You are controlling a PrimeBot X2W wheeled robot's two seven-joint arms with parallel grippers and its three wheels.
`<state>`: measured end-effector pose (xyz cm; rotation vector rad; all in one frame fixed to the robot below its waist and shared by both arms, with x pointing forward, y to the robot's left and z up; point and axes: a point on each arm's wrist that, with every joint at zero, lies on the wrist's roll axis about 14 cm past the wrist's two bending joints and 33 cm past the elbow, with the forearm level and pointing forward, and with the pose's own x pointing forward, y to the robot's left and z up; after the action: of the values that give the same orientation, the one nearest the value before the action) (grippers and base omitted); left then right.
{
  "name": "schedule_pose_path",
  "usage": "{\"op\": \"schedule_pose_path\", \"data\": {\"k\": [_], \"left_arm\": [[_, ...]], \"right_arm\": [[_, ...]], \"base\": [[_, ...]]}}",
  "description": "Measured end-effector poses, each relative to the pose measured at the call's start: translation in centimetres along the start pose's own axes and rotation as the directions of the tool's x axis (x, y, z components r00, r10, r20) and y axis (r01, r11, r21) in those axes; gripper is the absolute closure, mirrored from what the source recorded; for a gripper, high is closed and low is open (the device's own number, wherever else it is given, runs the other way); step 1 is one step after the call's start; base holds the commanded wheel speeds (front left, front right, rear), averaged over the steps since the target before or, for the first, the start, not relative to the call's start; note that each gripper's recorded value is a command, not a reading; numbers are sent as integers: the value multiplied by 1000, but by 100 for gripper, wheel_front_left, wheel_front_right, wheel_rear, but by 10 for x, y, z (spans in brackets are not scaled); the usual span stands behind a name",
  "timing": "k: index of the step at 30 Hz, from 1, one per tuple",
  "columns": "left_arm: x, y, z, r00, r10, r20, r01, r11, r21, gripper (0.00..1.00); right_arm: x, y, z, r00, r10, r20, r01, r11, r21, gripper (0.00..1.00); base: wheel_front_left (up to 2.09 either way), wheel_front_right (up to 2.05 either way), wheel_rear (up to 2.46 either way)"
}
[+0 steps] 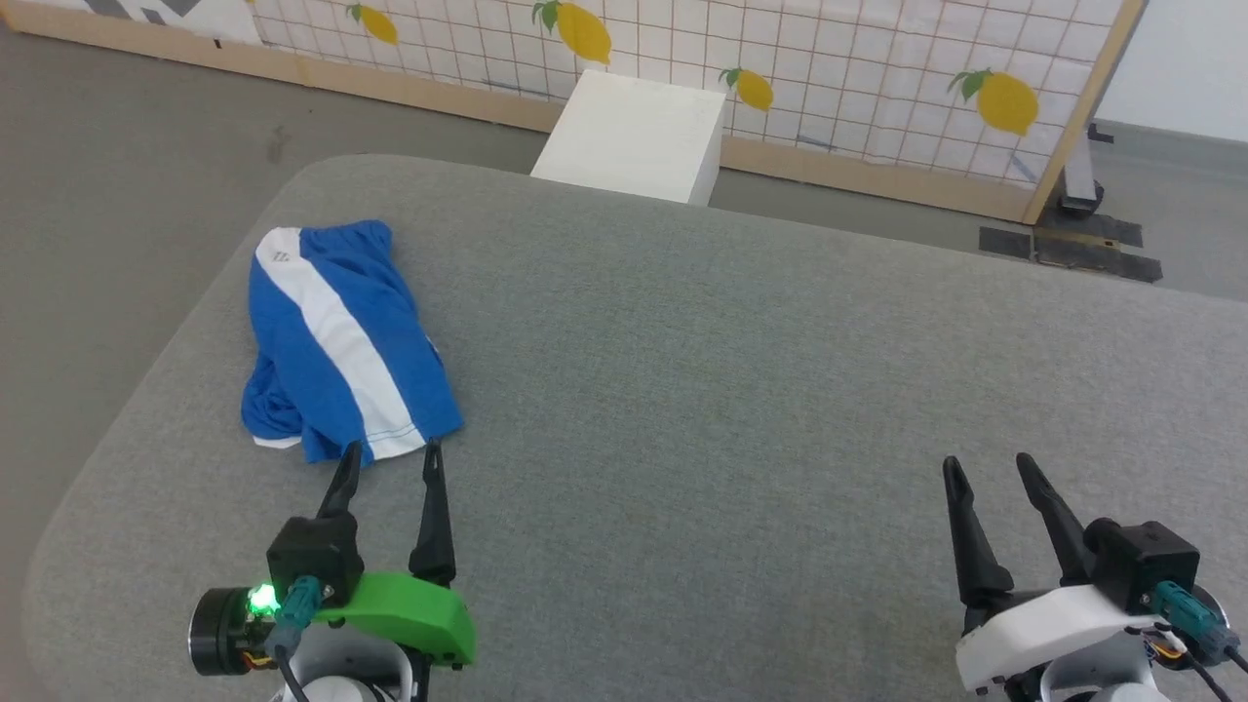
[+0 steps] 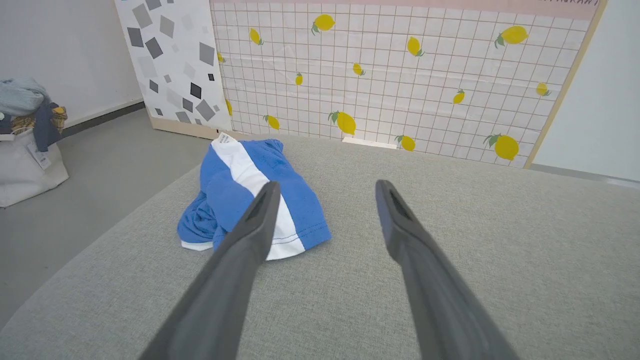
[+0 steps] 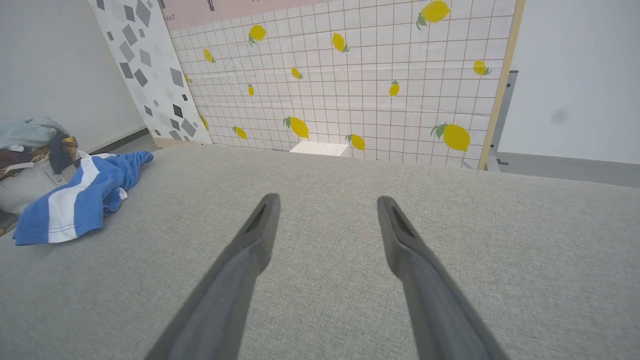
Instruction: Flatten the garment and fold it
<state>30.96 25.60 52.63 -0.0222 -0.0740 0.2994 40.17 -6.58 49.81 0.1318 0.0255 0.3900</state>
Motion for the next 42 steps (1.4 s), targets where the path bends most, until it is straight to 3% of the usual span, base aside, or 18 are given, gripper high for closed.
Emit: {"op": "schedule_pose_path", "data": {"k": [18,42], "left_arm": [[-12,14,1,998,54,24,-54,998,-10,0],[-29,38,-4,990,139,31,-139,990,4,0]], "right_arm": [[5,13,-10,999,38,-10,-38,999,34,0],[14,35,-15,994,110,2,-110,994,3,0]], "base": [[0,0,0],[0,0,0]]}}
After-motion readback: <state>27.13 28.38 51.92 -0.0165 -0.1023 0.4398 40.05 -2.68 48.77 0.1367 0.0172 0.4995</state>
